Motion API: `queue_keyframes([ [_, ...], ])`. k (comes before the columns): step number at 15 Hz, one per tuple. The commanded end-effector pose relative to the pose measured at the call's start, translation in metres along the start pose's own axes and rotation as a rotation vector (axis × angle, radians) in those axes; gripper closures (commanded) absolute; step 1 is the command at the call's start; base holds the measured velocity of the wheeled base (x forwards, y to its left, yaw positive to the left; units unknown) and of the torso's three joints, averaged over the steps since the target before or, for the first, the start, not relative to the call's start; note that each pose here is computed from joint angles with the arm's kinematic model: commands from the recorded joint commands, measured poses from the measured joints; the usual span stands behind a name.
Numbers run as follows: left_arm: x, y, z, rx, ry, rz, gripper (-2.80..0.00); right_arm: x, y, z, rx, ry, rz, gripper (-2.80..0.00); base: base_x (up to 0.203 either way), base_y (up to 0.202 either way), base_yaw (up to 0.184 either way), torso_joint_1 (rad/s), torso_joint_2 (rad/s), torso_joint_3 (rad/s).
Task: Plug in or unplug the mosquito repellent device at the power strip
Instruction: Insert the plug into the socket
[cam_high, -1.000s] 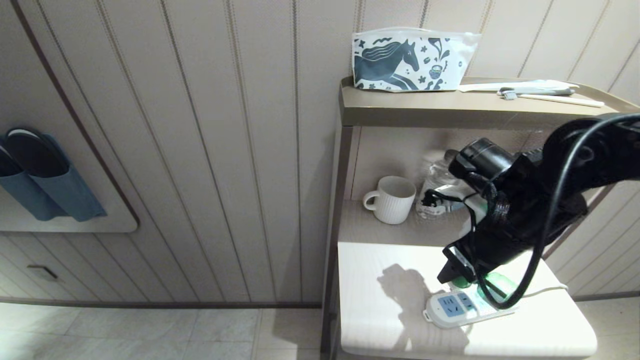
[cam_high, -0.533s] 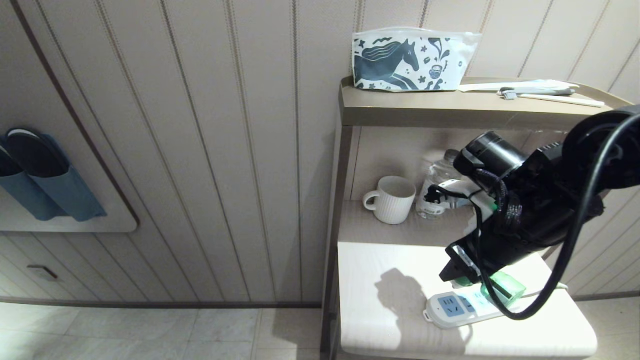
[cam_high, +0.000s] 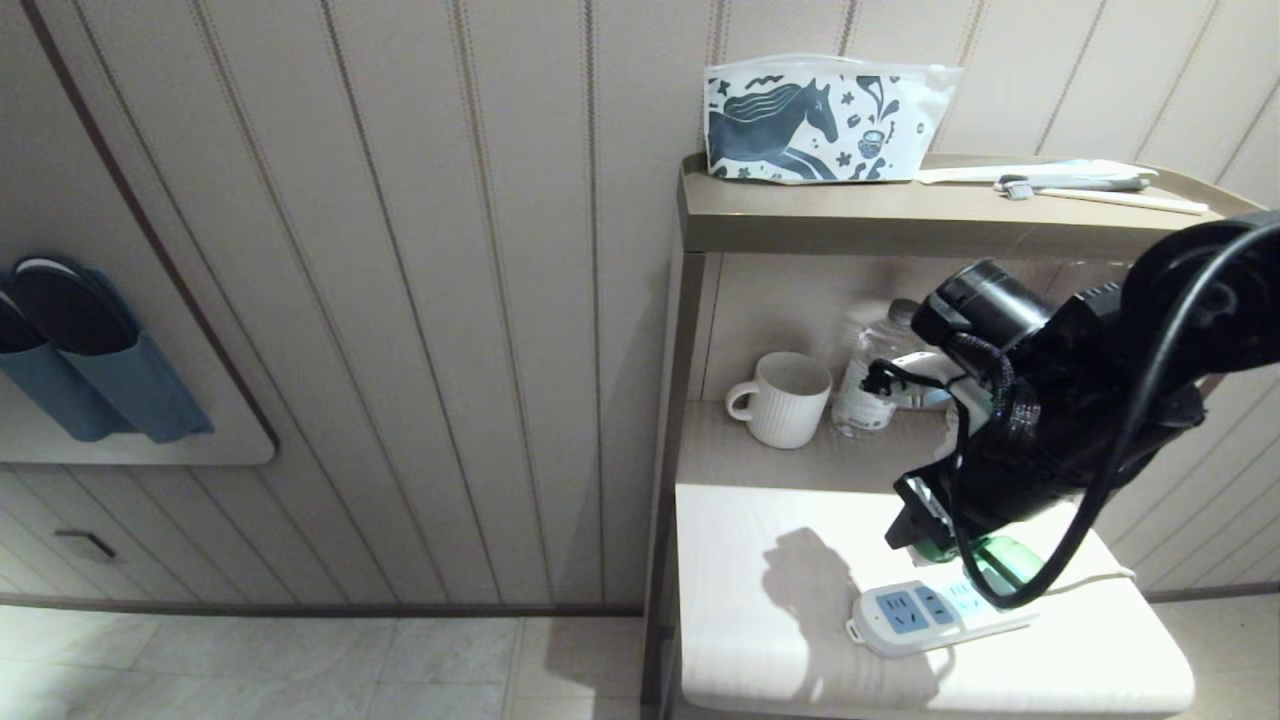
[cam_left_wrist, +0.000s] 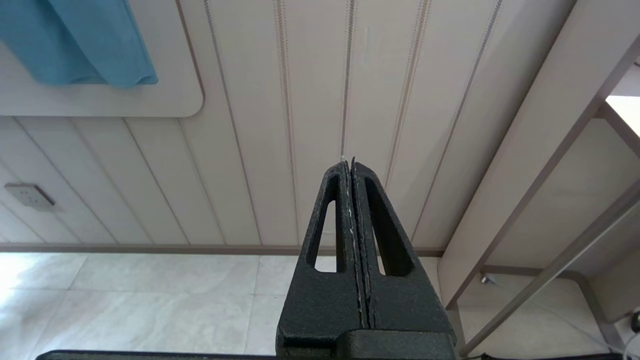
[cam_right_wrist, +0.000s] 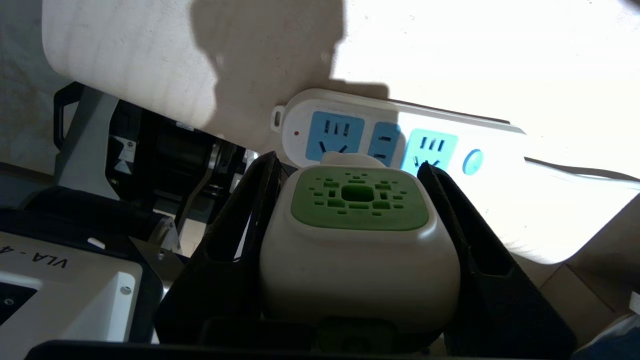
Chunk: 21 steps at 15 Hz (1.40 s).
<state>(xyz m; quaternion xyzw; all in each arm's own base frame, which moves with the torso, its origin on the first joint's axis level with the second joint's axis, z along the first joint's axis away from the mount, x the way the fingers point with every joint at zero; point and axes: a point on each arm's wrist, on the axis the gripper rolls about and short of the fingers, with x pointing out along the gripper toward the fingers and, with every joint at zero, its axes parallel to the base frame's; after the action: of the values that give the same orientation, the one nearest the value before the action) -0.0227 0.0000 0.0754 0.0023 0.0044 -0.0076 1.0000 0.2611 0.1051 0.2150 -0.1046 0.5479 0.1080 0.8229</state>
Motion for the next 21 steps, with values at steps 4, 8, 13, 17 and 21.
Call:
queue_keyframes([
  [4,0.000,0.000,0.000,0.000,-0.001,0.000,0.00,0.010,0.003,0.004,-0.010,0.036,-0.002,0.00,0.000,0.000,0.000,0.000,0.00,0.000],
  [8,0.000,0.000,0.000,0.000,-0.001,0.000,0.00,0.021,0.009,-0.002,-0.015,0.089,0.004,0.00,0.000,0.000,0.000,0.000,0.00,0.000],
  [13,0.000,0.000,-0.001,0.000,0.002,0.000,0.00,0.026,0.013,-0.002,0.005,0.107,0.001,0.00,0.000,0.000,0.000,0.000,0.00,0.000],
  [17,0.000,0.000,0.000,0.000,-0.001,0.000,0.00,0.036,0.011,-0.009,0.003,0.155,-0.004,0.00,0.000,0.000,0.000,0.000,0.00,0.000],
  [21,0.000,0.000,0.000,0.000,0.000,0.000,0.00,0.052,0.012,-0.008,0.007,0.198,-0.007,0.00,0.000,0.000,0.000,0.000,0.00,0.000],
])
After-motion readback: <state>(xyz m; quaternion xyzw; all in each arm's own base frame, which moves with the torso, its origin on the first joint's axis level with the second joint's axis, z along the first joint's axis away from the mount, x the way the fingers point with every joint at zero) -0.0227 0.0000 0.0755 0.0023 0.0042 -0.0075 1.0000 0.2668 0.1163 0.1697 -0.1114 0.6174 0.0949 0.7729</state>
